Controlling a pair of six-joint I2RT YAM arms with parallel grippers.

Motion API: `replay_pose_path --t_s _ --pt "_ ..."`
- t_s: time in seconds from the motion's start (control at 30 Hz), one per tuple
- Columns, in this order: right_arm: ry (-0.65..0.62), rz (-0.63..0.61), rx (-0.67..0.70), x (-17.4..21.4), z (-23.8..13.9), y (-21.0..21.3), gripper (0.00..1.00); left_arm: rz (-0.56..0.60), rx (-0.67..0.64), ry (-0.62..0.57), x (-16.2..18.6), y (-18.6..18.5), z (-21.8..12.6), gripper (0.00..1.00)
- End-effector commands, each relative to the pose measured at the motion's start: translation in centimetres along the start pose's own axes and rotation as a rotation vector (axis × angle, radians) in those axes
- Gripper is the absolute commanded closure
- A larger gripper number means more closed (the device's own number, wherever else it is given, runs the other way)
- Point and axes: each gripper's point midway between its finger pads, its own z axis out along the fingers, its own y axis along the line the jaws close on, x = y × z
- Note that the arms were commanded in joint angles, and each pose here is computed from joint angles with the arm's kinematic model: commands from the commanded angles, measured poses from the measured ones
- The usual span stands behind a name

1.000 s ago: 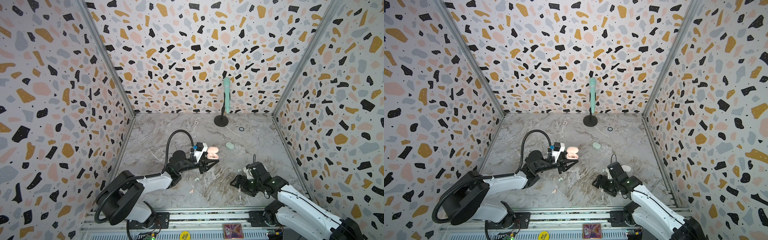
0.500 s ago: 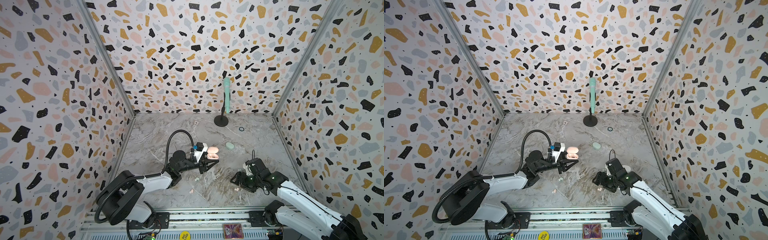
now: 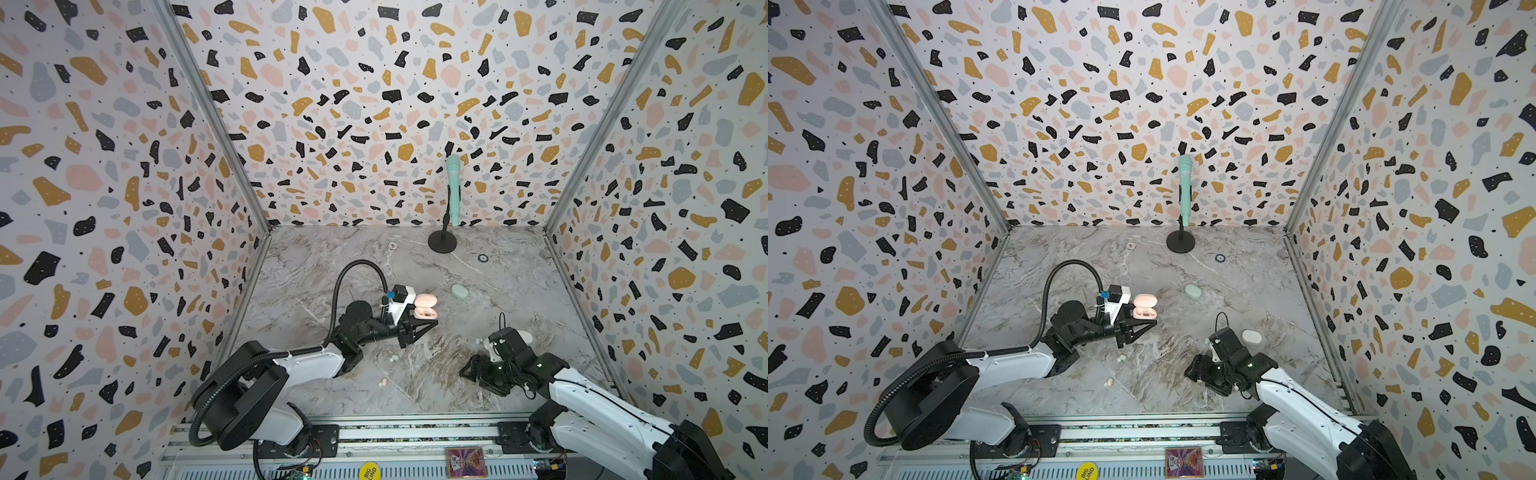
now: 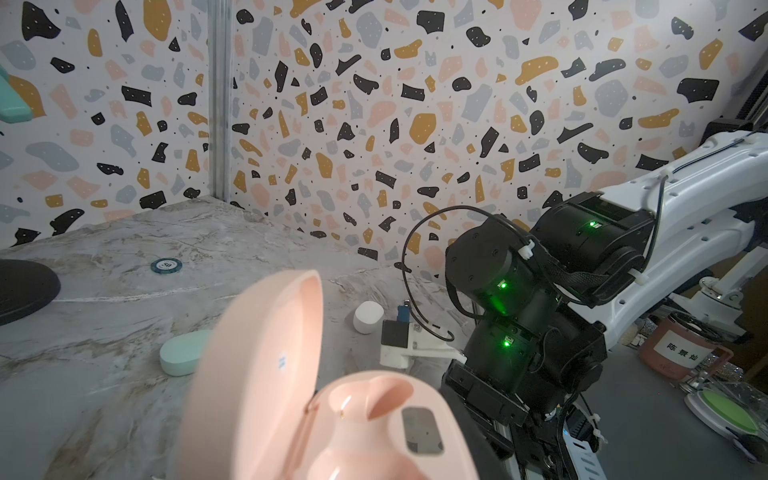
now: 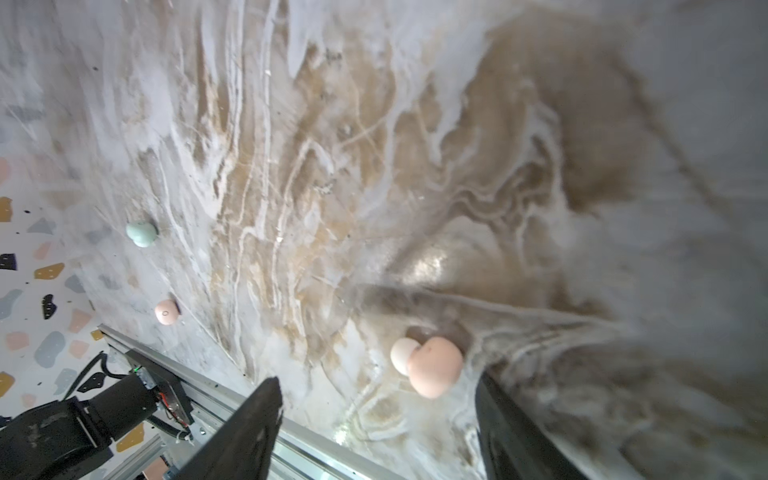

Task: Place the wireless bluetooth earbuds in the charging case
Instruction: 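Move the open right gripper down toward the pink earbud on the table, then lower the right gripper and close it on the small pink earbud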

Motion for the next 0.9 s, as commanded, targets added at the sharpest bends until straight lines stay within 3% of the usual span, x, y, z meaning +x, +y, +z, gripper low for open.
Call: replay_pose_path --t_s 0.0,0.4,0.87 --pt "0.006 0.020 -0.024 0.1 0.7 0.3 0.25 0.040 0.014 -0.036 -1.0 -0.4 -0.2 0.86" --pt "0.014 -0.039 -0.168 -1.0 -0.3 6.6 0.24 0.044 0.006 -0.032 -1.1 -0.4 -0.4 0.87" --pt "-0.027 -0.017 -0.043 -1.5 0.0 4.2 0.26 0.045 0.005 -0.028 -1.0 -0.4 -0.4 0.87"
